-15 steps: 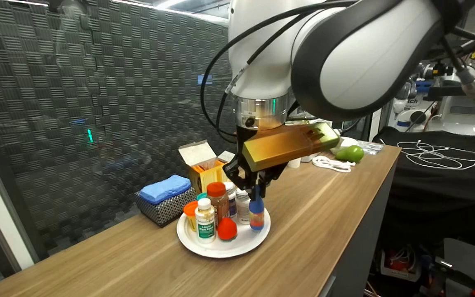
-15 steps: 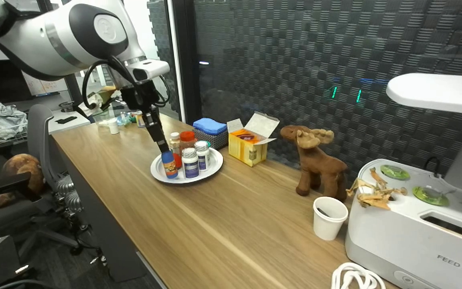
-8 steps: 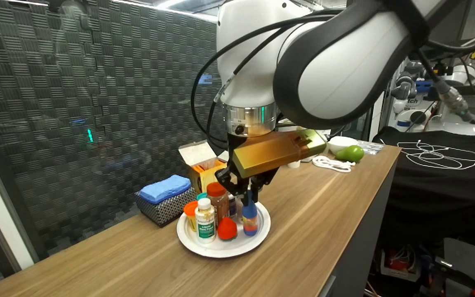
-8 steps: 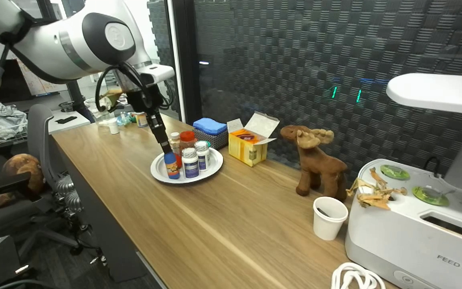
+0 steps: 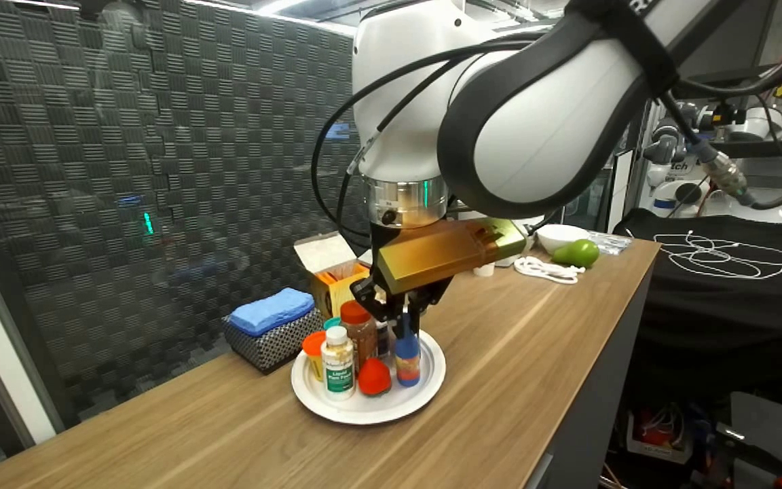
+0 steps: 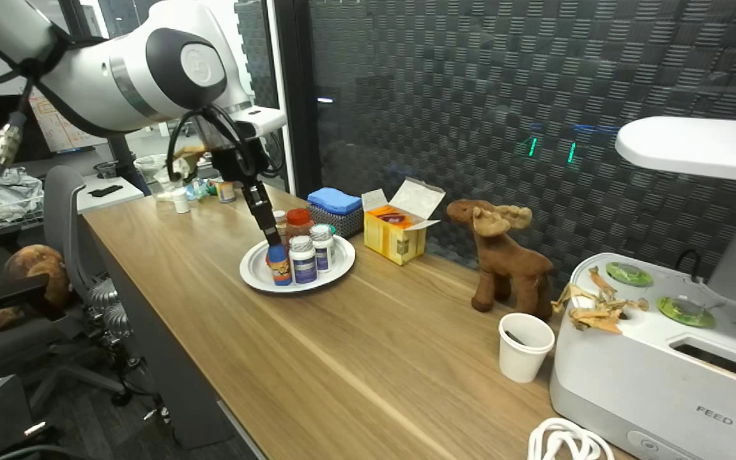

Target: Put the bottles and orange plushie around the white plate on the white plate

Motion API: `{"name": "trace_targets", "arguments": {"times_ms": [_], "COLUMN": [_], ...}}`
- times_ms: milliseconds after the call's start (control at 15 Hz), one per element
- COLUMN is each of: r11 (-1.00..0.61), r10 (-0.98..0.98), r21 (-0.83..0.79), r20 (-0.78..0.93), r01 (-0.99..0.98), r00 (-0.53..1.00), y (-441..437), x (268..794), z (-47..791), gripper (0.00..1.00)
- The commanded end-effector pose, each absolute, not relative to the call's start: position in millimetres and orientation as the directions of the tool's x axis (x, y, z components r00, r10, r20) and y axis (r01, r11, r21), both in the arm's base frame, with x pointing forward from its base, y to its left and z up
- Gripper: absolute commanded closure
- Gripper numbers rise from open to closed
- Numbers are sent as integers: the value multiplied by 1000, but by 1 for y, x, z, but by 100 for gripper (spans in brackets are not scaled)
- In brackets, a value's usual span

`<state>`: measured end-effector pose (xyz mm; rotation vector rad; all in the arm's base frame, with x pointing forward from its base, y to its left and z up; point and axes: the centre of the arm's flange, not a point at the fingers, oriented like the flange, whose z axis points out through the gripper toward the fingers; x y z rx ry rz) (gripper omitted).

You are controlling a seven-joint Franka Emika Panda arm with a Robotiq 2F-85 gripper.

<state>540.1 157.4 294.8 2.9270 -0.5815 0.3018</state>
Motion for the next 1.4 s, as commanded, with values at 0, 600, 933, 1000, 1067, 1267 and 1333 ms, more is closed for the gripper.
{"name": "trace_targets", "arguments": {"times_ms": [0, 600, 933, 1000, 1067, 1267, 1333], "r11": [-919, -913, -906, -905, -902, -891, -885], "r10": [-368, -381, -363, -350, -343, -349, -362], "r21": [62, 46, 96, 120, 137, 143, 130], "r20": [222, 251, 322, 334, 348, 394, 412], "r01": [-390, -405, -412, -408, -410, -432, -448], "r00": [903, 890, 874, 875, 872, 850, 836], "y": [162, 159, 149, 142, 133, 102, 88], "x": [549, 545, 529, 522, 514, 483, 471], "z": [295, 312, 359, 368, 377, 397, 400], "gripper": [95, 25, 0, 0, 0, 0, 0]}}
